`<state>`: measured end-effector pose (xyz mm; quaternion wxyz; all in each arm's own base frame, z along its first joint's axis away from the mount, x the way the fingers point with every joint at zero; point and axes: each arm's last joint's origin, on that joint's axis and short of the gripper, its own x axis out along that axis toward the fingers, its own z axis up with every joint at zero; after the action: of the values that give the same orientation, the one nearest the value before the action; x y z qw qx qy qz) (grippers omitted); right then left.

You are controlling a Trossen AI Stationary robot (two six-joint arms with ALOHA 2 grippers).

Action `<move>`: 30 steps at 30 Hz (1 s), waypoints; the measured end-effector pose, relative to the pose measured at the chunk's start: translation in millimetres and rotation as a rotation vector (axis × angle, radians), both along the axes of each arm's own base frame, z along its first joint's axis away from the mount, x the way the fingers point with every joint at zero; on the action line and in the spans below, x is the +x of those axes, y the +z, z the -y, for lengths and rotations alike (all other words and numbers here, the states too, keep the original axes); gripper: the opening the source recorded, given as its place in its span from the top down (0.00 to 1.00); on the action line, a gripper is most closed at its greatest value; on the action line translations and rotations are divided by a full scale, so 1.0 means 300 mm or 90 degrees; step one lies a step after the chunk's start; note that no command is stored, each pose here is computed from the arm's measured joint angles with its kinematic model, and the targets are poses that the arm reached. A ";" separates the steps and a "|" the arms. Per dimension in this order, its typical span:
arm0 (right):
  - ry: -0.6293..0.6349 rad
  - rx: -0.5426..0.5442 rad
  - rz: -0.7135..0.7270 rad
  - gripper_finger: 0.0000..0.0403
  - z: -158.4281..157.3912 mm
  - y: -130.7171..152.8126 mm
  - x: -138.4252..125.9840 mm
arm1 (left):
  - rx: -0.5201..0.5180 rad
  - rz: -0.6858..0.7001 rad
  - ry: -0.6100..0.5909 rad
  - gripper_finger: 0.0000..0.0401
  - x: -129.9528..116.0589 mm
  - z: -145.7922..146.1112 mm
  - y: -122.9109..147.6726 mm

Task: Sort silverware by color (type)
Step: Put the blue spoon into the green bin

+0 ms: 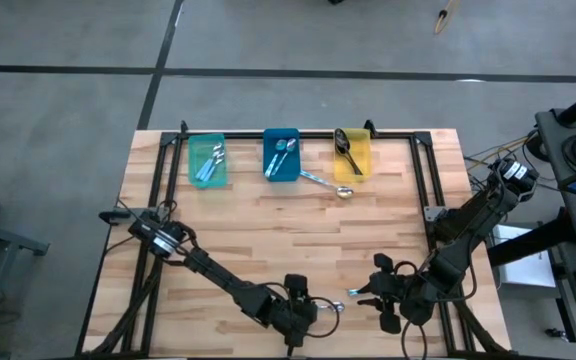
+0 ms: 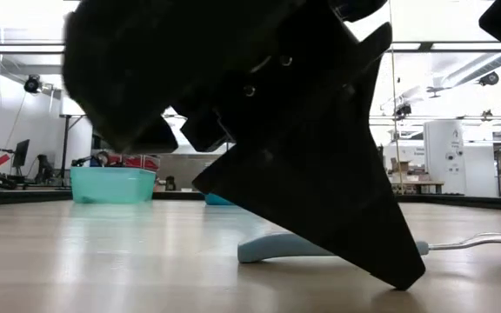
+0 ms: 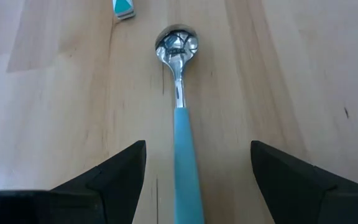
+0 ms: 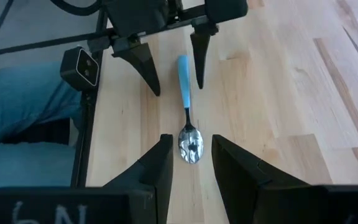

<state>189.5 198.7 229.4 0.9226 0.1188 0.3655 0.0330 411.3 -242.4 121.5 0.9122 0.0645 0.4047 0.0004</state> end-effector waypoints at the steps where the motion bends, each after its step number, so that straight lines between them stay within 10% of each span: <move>1: -0.001 0.001 0.000 0.75 0.000 0.000 0.000 | 0.000 -0.001 0.001 0.33 0.002 -0.004 -0.001; 8: -0.002 0.002 0.000 0.75 0.000 0.000 0.000 | -0.005 -0.005 0.010 0.45 0.011 -0.010 -0.025; 19: -0.001 0.001 0.000 0.75 0.000 0.000 0.000 | -0.011 -0.014 0.037 0.93 0.006 -0.015 -0.033; 30: 0.005 -0.033 0.017 0.75 0.003 0.001 0.002 | 0.022 -0.034 0.024 0.97 -0.014 -0.033 0.015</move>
<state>190.0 197.9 229.8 0.9300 0.0928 0.3544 0.0287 407.1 -232.5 125.9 0.8998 0.0727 0.4296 0.0231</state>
